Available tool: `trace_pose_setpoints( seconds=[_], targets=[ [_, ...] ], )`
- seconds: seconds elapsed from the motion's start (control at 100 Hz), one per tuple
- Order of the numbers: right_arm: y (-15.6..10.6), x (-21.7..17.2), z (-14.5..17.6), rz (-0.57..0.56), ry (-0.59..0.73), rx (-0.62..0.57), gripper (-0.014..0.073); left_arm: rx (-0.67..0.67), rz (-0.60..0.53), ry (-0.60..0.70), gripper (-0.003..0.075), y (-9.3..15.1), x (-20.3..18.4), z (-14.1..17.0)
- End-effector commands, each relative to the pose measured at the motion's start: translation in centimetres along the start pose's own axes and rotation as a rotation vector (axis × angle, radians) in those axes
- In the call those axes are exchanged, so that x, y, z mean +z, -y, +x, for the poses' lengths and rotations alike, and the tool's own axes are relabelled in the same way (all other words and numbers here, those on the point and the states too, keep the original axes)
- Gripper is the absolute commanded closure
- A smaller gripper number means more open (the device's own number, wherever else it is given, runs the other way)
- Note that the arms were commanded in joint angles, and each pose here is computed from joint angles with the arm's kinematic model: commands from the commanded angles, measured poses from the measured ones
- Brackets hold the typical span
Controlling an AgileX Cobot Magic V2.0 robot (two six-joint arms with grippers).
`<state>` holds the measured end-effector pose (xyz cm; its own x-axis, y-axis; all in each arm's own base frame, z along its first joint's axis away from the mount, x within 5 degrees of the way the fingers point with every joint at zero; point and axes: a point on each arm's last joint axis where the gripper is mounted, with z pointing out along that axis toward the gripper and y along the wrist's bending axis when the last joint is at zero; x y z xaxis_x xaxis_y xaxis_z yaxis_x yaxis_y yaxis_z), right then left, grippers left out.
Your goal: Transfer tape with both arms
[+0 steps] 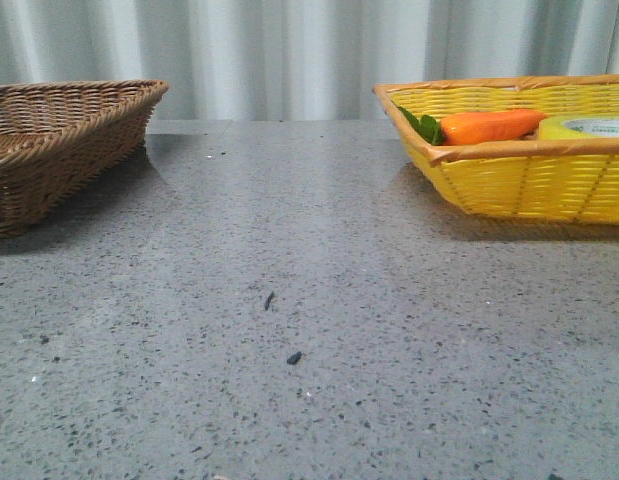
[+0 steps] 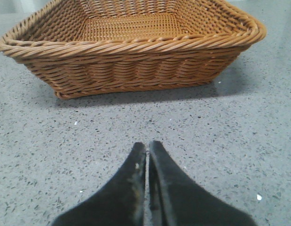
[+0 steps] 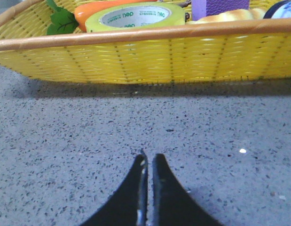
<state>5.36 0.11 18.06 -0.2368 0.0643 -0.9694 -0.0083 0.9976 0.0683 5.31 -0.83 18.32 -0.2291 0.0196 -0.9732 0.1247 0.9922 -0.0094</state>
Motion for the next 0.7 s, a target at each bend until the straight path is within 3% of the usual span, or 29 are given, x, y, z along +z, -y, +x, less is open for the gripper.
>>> trace_pose_setpoints(
  seconds=[0.0, 0.26, 0.43, 0.55, 0.69],
  targets=[
    [0.1, 0.1, 0.5, 0.003, 0.009, -0.001, 0.0659, -0.022, -0.006, 0.088, 0.0741, -0.1, -0.1, -0.4],
    [0.0, 0.1, 0.4, 0.002, 0.024, -0.001, 0.0659, -0.022, -0.007, 0.092, 0.0741, -0.1, -0.1, -0.5],
    [0.0, 0.0, -0.4, -0.005, 0.111, -0.002, 0.0659, -0.027, -0.009, 0.118, 0.0741, -0.1, -0.2, -0.7],
    [-0.1, -0.1, -1.5, -0.016, 0.233, -0.002, 0.0659, -0.127, 0.014, 0.154, 0.0741, 0.1, -0.2, -1.0],
    [-0.2, -0.5, -2.6, -0.027, 0.358, 0.000, 0.0659, -0.420, 0.067, 0.237, 0.0741, 0.2, -0.4, -1.8]
  ],
)
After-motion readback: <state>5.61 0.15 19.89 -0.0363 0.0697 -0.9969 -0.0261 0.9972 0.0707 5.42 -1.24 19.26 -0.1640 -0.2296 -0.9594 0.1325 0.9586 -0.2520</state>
